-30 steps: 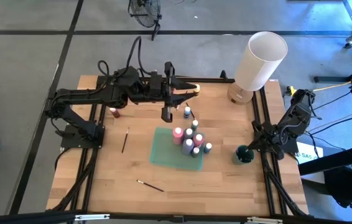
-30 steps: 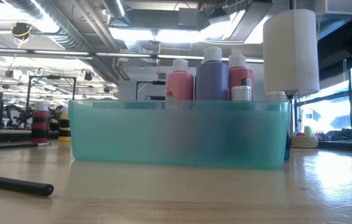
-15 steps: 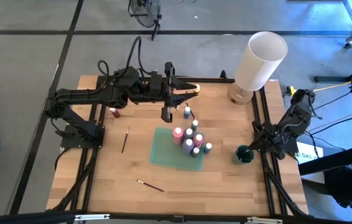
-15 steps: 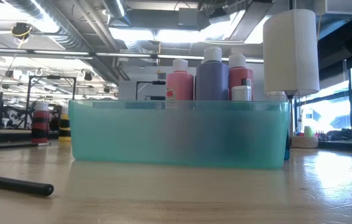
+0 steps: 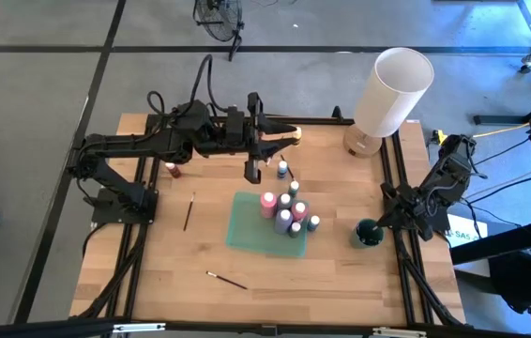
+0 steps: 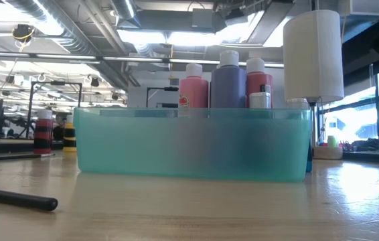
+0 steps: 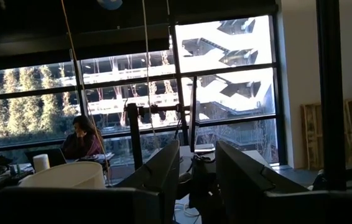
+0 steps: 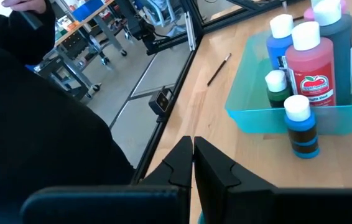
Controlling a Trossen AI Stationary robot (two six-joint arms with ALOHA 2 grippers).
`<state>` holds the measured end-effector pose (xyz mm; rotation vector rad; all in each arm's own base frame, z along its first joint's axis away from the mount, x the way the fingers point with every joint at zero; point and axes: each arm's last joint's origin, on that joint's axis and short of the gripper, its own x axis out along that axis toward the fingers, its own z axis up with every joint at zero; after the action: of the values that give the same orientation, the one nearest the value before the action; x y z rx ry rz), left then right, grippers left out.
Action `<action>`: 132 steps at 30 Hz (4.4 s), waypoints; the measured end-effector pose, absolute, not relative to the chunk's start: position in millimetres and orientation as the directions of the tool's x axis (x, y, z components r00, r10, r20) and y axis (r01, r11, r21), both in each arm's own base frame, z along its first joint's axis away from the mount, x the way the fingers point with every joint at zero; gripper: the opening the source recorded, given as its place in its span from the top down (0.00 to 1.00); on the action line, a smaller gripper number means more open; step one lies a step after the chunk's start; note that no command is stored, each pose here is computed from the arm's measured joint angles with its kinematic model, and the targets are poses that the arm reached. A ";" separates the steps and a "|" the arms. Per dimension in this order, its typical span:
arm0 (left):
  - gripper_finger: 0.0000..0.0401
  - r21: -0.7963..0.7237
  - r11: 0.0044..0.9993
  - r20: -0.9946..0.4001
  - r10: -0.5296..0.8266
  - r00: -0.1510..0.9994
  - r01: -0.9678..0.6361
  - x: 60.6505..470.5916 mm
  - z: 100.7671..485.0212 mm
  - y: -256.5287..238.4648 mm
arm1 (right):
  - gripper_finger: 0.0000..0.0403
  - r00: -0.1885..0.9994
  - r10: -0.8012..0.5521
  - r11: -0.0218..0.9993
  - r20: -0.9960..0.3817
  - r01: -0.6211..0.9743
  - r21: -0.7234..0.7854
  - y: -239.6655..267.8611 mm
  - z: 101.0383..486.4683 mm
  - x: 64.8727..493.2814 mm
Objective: Pick & Place Paint Supplies
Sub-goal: Put the black eyeshadow brush into the green cup, then put the yellow paint bottle into the light green bin
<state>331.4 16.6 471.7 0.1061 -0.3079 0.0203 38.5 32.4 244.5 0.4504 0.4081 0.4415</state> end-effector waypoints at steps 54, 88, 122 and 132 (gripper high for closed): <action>0.76 0.046 0.998 0.285 0.030 0.958 -0.045 331.5 470.0 17.4 | 0.77 0.811 0.526 0.806 -0.255 -0.380 0.453 28.7 250.7 34.2; 0.76 -0.059 0.855 -0.806 0.264 0.529 -0.516 231.8 426.1 69.3 | 0.77 0.984 0.126 0.943 0.128 -0.159 0.292 -13.3 331.7 15.0; 0.71 0.206 0.323 -0.928 0.365 -0.080 -0.924 183.8 379.2 173.1 | 0.77 0.999 -0.033 0.940 -0.022 0.039 0.338 -16.9 312.8 16.2; 0.73 0.228 0.121 -0.881 0.449 -0.151 -0.966 183.7 381.3 171.6 | 0.77 0.998 -0.038 0.957 -0.045 0.049 0.286 -17.2 309.6 16.1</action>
<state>183.7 171.6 381.3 -0.6505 1.0785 1.4000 16.1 -17.2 309.6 0.2915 0.0393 -0.0443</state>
